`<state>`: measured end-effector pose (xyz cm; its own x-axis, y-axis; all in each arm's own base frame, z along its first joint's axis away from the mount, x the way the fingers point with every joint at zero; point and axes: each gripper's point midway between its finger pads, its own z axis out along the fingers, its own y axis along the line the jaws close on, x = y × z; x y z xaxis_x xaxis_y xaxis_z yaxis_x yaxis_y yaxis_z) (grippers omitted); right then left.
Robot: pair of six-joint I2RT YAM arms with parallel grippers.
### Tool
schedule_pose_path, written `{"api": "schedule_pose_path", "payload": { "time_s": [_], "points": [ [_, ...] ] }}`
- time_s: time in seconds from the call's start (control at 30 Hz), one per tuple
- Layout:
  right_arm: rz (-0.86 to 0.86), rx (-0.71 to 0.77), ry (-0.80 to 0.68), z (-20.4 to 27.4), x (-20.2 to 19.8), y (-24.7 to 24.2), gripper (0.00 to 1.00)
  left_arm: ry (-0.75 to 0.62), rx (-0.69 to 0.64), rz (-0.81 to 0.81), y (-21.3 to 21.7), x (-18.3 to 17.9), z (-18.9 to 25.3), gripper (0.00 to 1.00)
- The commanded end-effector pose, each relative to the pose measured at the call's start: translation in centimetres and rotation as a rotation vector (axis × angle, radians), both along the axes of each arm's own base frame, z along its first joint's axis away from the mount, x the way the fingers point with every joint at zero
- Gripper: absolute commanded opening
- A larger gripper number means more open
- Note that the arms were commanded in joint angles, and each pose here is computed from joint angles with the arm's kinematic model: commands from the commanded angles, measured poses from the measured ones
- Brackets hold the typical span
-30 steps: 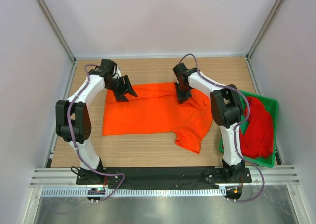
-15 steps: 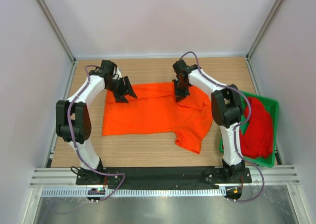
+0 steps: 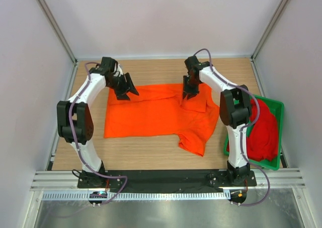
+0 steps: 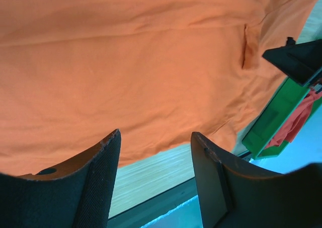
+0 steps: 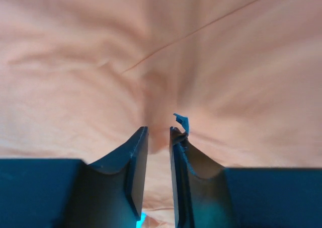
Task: Fold and stack the t-shirts
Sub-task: Fold the tshirt
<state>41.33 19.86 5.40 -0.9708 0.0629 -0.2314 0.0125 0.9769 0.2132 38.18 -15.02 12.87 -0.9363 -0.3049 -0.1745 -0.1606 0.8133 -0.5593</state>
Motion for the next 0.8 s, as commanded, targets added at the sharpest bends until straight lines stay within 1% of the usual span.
{"api": "schedule_pose_path", "payload": {
  "time_s": [0.0, 0.03, 0.07, 0.17, 0.2, 0.27, 0.37, 0.5, 0.63, 0.67, 0.73, 0.77],
  "points": [
    [-0.114, -0.021, -0.171, 5.4, 4.2, -3.7, 0.34, -0.044, 0.014, 0.040, 0.8, 2.4, 0.9, 0.59],
    [-0.141, -0.065, -0.192, 5.6, 4.8, -4.9, 0.35, -0.042, 0.025, 0.056, 1.1, 2.8, 0.8, 0.59],
    [-0.160, -0.072, -0.210, 6.1, 5.6, -5.6, 0.36, -0.042, 0.038, 0.070, 1.4, 3.3, 0.8, 0.59],
    [-0.225, -0.118, -0.214, 5.7, 7.2, -8.0, 0.36, -0.007, 0.077, 0.142, 3.3, 4.5, -0.4, 0.59],
    [-0.242, -0.150, -0.196, 4.8, 7.5, -9.0, 0.36, 0.020, 0.102, 0.174, 4.4, 4.9, -1.6, 0.59],
    [-0.257, -0.172, -0.209, 4.7, 8.4, -9.8, 0.36, 0.044, 0.117, 0.199, 5.2, 5.2, -2.2, 0.59],
    [-0.274, -0.212, -0.220, 3.5, 9.4, -11.2, 0.36, 0.079, 0.167, 0.238, 6.8, 5.7, -4.3, 0.59],
    [-0.285, -0.207, -0.225, 1.8, 10.7, -11.9, 0.36, 0.110, 0.180, 0.261, 7.6, 6.0, -6.2, 0.59],
    [-0.323, -0.223, -0.199, -0.9, 11.5, -13.0, 0.36, 0.142, 0.183, 0.282, 8.2, 6.8, -8.6, 0.59],
    [-0.333, -0.222, -0.194, -1.4, 11.6, -13.2, 0.36, 0.166, 0.195, 0.283, 8.4, 6.8, -10.0, 0.59],
    [-0.362, -0.234, -0.214, -1.5, 12.6, -14.1, 0.36, 0.181, 0.196, 0.295, 8.7, 7.3, -10.7, 0.59],
    [-0.361, -0.238, -0.206, -2.5, 12.9, -14.2, 0.36, 0.206, 0.189, 0.332, 10.2, 7.5, -11.8, 0.59]
  ]
}}
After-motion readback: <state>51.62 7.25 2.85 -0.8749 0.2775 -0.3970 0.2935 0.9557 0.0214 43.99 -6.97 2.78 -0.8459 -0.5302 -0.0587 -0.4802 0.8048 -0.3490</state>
